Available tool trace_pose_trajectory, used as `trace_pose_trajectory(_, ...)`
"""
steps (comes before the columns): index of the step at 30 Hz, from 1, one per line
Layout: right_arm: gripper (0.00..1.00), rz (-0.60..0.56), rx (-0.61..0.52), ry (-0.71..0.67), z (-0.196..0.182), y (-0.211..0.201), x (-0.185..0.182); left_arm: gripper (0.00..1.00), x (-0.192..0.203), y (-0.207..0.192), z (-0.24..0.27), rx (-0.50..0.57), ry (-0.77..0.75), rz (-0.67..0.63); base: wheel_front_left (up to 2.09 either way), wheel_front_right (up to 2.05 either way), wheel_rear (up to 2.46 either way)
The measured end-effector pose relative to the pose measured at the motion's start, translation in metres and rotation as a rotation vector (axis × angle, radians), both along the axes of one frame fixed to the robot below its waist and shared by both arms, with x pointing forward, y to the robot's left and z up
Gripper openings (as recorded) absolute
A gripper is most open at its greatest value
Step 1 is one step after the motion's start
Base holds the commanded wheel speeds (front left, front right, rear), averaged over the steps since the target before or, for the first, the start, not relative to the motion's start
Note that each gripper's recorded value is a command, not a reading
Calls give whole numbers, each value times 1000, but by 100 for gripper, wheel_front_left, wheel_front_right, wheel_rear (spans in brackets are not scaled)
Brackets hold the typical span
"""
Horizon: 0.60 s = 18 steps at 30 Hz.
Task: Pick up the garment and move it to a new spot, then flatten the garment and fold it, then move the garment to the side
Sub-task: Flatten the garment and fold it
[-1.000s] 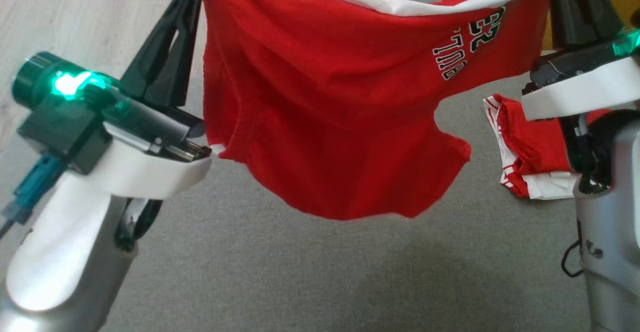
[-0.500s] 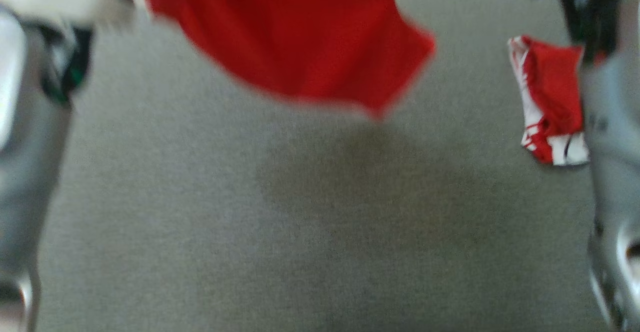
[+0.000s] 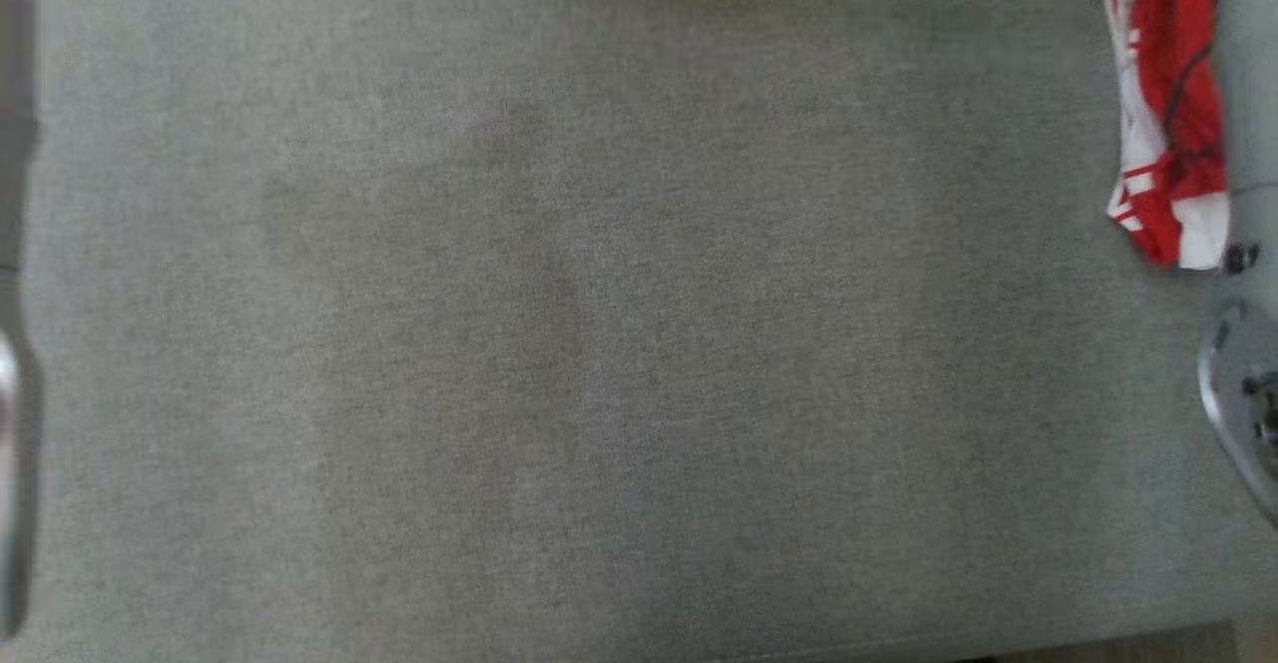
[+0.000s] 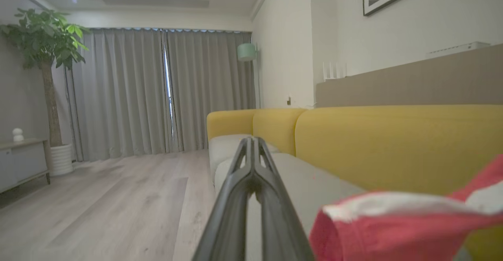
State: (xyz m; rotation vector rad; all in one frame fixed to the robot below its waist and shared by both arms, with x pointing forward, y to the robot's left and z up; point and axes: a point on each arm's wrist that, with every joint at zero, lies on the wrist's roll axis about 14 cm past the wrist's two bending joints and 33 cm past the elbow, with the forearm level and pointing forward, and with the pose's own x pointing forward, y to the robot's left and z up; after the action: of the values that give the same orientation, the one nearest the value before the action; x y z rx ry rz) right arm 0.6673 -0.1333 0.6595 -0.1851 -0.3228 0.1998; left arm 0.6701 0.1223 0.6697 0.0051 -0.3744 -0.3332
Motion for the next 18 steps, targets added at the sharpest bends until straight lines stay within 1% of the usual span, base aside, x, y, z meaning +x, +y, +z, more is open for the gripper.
trace_pose_trajectory(4, 0, -12, 15, 164, -75, -3, 5, 0, 2, -7, -51, -19, 105, -12, 0, 0, 0)
trace_pose_trajectory(7, 0, 3, 3, 286, -127, 6, -5, 0, -13, -12, -93, -13, 190, -38, 0, 0, 0)
trace_pose_trajectory(9, 0, 12, -9, 341, -149, 9, -15, 0, -26, -10, -119, -23, 251, -41, 0, 0, 0)
trace_pose_trajectory(12, 0, 16, -5, 357, -152, 11, -23, 0, -42, -3, -134, -63, 290, -32, 0, 0, 0)
trace_pose_trajectory(18, 0, 56, -4, 303, -123, 22, -38, 0, -66, -3, -108, -109, 237, -45, 0, 0, 0)
